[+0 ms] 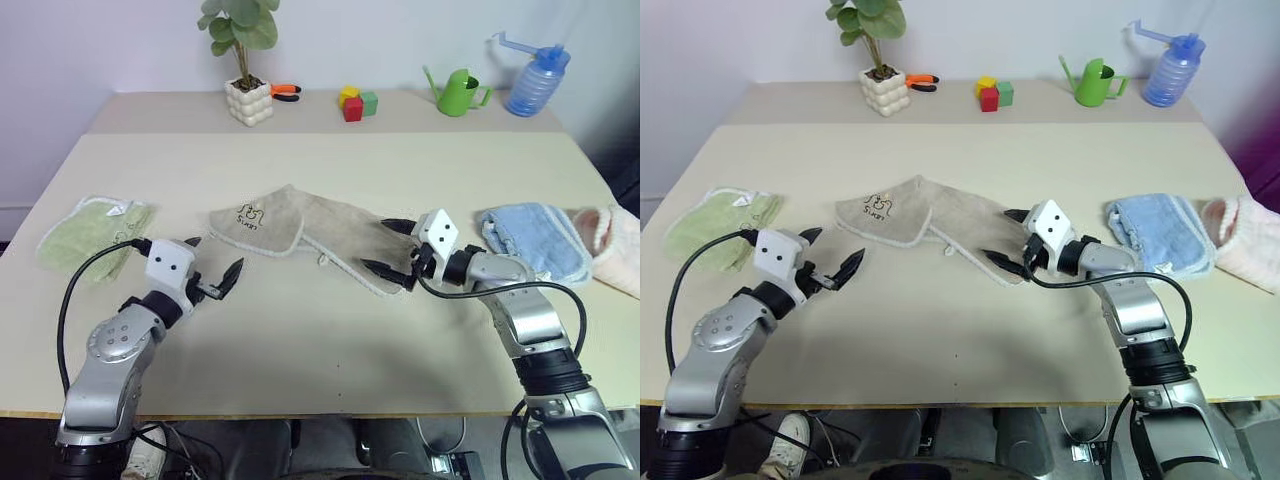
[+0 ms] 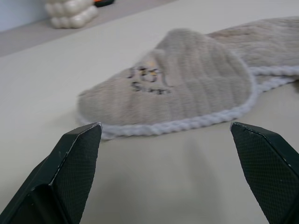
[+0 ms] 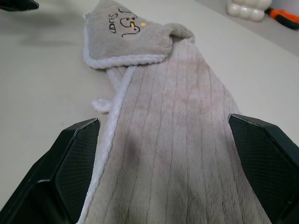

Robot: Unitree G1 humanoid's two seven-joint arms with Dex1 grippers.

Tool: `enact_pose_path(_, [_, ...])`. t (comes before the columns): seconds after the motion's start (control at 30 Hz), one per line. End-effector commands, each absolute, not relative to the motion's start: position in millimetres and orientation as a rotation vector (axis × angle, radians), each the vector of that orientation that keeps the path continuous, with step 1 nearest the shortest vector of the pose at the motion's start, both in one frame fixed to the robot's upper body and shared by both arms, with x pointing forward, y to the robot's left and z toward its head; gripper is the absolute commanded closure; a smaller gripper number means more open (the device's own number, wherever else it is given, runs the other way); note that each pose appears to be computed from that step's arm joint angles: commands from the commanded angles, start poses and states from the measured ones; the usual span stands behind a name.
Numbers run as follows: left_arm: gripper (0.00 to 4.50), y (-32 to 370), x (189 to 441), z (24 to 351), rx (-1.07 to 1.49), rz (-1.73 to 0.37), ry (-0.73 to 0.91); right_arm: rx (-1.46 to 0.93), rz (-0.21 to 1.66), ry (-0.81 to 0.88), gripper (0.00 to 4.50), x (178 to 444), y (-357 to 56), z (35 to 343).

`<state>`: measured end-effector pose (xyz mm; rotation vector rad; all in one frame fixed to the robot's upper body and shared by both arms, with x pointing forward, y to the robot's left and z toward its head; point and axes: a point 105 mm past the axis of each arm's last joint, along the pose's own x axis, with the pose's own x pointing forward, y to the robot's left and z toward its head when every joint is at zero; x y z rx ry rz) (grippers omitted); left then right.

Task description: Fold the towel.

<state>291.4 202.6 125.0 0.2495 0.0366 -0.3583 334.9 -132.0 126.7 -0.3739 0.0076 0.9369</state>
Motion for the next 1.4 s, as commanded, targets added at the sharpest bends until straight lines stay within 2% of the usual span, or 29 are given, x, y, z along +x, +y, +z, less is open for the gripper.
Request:
enact_pose_path(0.03, [0.00,203,292,138,0.278,-0.352,-0.008,-0.380,0.935,-0.026,0.01,334,-132,130])
enact_pose_path(0.47, [0.00,181,298,137,0.298,-0.412,-0.020,-0.379,0.894,-0.021,0.01,334,-141,128])
enact_pose_path(0.63, [0.00,141,290,137,0.279,-0.607,-0.019,-0.312,0.910,0.002,0.01,327,-139,133])
enact_pose_path(0.7, [0.00,120,288,131,0.353,-0.702,-0.003,-0.323,0.898,-0.003,0.01,326,-138,136])
enact_pose_path(0.87, [0.00,94,301,124,0.523,-0.696,-0.009,-0.296,0.880,-0.002,0.01,319,-133,136])
enact_pose_path(1.17, [0.00,103,323,108,0.548,-0.571,0.092,-0.265,0.897,-0.050,0.01,319,-111,146])
enact_pose_path(1.4, [0.00,118,335,102,0.464,-0.519,0.160,-0.294,0.876,-0.076,0.01,321,-107,149])
